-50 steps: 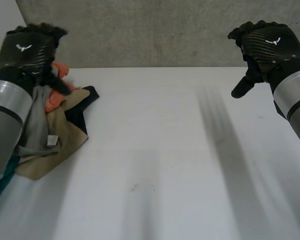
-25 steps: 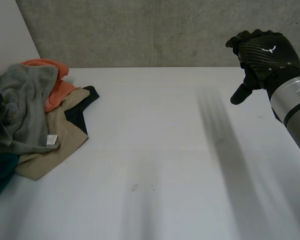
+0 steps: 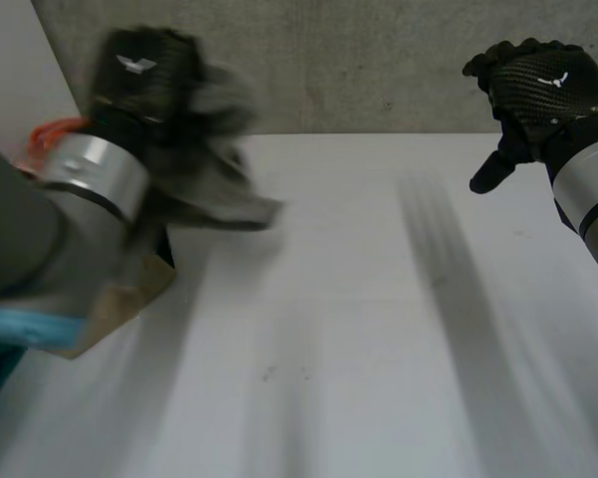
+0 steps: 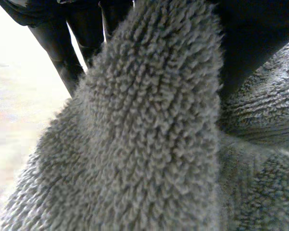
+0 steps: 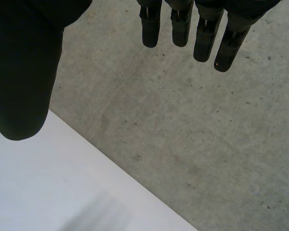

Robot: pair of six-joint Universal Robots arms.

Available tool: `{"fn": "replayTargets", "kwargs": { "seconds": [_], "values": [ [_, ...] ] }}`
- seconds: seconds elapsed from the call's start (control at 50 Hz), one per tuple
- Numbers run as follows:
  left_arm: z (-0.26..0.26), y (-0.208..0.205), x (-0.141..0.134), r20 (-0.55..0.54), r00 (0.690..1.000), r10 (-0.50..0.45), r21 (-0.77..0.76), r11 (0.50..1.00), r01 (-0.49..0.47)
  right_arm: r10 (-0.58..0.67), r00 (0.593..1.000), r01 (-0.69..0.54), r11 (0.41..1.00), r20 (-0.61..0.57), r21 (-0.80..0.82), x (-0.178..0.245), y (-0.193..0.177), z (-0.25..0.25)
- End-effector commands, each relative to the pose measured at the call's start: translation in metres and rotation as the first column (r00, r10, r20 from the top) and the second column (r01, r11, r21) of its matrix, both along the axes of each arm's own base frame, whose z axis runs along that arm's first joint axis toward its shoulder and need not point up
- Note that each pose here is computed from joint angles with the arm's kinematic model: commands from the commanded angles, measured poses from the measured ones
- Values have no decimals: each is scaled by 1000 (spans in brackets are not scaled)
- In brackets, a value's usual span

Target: Fold the laundry.

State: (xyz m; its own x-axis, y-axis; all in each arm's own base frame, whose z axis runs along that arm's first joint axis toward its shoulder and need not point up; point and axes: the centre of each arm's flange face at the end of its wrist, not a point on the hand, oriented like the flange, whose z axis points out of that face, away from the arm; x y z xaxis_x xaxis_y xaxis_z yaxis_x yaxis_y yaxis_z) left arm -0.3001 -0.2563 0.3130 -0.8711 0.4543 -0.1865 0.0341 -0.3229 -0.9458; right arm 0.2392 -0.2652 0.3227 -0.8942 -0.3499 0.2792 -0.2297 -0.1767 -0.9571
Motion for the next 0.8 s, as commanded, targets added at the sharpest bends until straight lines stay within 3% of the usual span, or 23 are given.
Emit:
{"fn": "replayTargets", "kwargs": {
  "seconds": [0.02,0.12,0.24,0.44,0.56,0.8],
  "values": [
    [-47,18,-59,-68,980,-188,129,972,196,0,1000,0,1000,1,0,0,0,0],
    [-81,15,-78,26,979,-204,174,965,197,-1,1000,1,1000,-1,1,0,-1,-1],
    [-100,24,-70,199,960,-194,209,966,152,-41,999,41,999,-15,-7,-12,-12,1],
    [-98,46,-32,240,958,-158,273,958,89,-8,982,25,996,-190,87,-18,-9,-1],
    [-108,51,-19,270,958,-92,302,953,6,118,926,-7,955,-358,297,-21,4,-33],
    [-156,33,-30,334,941,-62,372,926,-71,242,902,-89,915,-357,394,-8,-19,-106]
  ]
}}
